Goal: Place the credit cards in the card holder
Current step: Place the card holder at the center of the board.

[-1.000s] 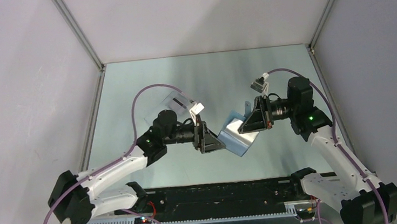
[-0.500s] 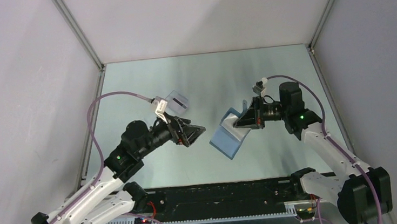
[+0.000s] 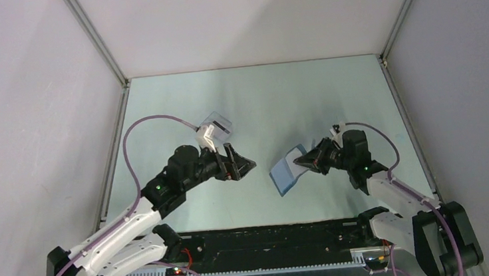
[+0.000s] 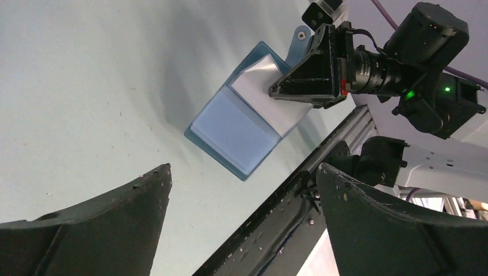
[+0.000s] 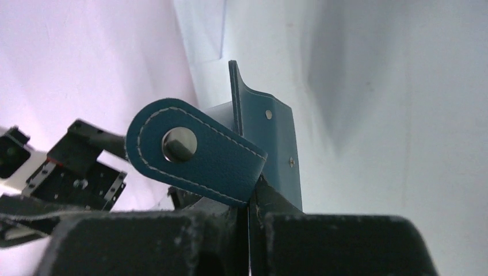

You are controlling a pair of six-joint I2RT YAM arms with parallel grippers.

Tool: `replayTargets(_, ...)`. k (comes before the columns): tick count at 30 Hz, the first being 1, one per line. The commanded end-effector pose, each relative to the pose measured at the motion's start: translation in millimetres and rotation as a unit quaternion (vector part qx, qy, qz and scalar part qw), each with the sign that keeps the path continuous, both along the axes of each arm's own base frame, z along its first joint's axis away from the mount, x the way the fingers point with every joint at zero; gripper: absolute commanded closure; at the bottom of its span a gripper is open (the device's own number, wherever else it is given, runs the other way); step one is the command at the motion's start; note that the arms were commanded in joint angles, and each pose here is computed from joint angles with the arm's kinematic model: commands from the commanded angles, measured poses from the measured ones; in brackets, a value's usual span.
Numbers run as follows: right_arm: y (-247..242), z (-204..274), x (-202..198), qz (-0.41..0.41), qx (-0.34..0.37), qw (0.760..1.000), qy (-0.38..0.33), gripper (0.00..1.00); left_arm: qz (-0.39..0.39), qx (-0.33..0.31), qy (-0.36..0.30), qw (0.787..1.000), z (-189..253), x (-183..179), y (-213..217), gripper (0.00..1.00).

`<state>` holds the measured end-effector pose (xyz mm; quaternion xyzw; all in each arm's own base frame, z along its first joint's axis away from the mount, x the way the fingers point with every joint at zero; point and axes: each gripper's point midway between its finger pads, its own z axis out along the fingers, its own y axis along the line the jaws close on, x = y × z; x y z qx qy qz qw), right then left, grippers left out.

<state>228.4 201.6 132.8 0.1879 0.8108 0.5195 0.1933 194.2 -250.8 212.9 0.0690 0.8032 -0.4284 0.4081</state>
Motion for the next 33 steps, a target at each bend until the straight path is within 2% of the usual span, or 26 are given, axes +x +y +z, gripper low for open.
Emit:
replayTargets(1, -15.6, 9.1, 34.2, -0.103, 0.011, 0.993, -0.055, 1.00, -0.027, -0.023, 0.014, 0.999, 12.2, -3.5, -12.3, 0.00)
replayTargets(13, -27.0, -34.9, 36.3, -0.186, -0.001, 0.983, -0.010, 1.00, -0.032, -0.046, 0.006, 0.998, 20.6, -1.8, -18.3, 0.00)
replayTargets(15, -27.5, -42.1, 34.4, -0.187, -0.011, 0.982, 0.004, 0.95, -0.032, -0.046, 0.007, 0.998, 20.4, -1.9, -18.4, 0.00)
replayTargets(20, -30.5, -65.2, 24.3, -0.194, -0.030, 0.979, 0.061, 0.72, -0.035, -0.048, 0.003, 0.998, 23.4, -2.8, -18.4, 0.00)
replayTargets(22, -31.1, -70.2, 21.7, -0.193, -0.037, 0.978, 0.073, 0.67, -0.035, -0.049, 0.000, 0.998, 25.2, -3.0, -18.1, 0.00)
replayTargets(24, -31.9, -73.5, 20.1, -0.193, -0.046, 0.976, 0.086, 0.58, -0.033, -0.052, -0.003, 0.998, 27.5, -2.7, -17.6, 0.00)
replayTargets(29, -38.1, -79.4, 13.1, -0.201, -0.078, 0.968, 0.130, 0.22, -0.034, -0.053, -0.011, 0.998, 30.4, -3.0, -16.4, 0.00)
replayTargets(33, -52.2, -82.3, 4.7, -0.227, -0.104, 0.956, 0.154, 0.04, -0.033, -0.054, -0.014, 0.998, 32.9, -2.9, -16.1, 0.00)
